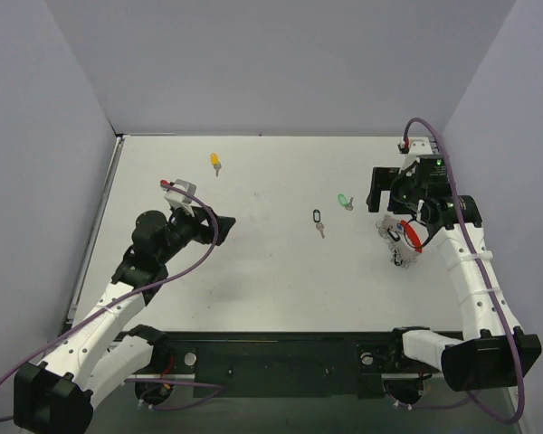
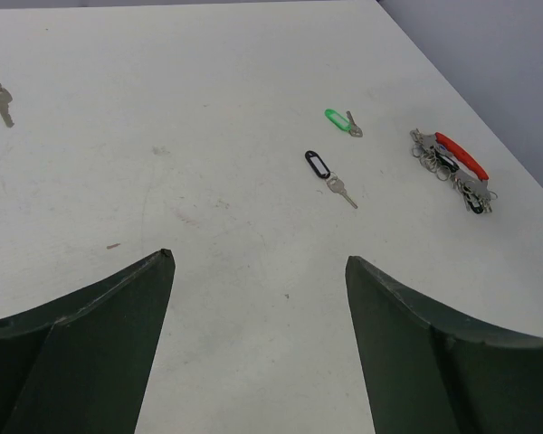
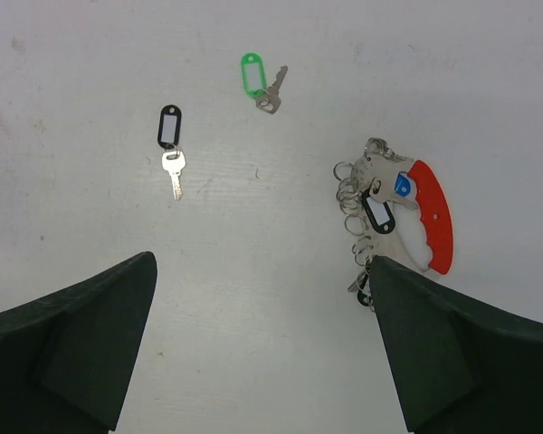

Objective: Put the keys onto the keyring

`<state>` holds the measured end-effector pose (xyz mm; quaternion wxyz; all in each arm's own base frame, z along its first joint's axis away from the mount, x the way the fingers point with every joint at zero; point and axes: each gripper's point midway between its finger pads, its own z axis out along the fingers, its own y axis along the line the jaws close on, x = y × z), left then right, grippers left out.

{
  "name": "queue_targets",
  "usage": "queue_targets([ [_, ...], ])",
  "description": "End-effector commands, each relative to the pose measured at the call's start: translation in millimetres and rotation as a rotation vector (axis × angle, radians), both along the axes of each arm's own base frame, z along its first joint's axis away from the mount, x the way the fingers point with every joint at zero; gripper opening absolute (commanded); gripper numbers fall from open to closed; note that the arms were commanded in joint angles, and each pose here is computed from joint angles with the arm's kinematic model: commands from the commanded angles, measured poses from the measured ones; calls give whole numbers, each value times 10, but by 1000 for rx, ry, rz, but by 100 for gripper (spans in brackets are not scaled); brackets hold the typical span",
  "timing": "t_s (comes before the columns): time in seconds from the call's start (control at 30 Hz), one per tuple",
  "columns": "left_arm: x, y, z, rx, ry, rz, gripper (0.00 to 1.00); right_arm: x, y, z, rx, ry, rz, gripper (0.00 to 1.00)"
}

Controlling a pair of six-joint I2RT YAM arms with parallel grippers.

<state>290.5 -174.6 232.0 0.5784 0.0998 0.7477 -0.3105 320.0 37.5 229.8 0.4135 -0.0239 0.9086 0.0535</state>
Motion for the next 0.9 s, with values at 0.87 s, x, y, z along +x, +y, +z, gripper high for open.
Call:
queue_targets([
  [0.87,16,50,381,-20,-112,-22,97,307,1207,-1204,-228,417,489,64],
])
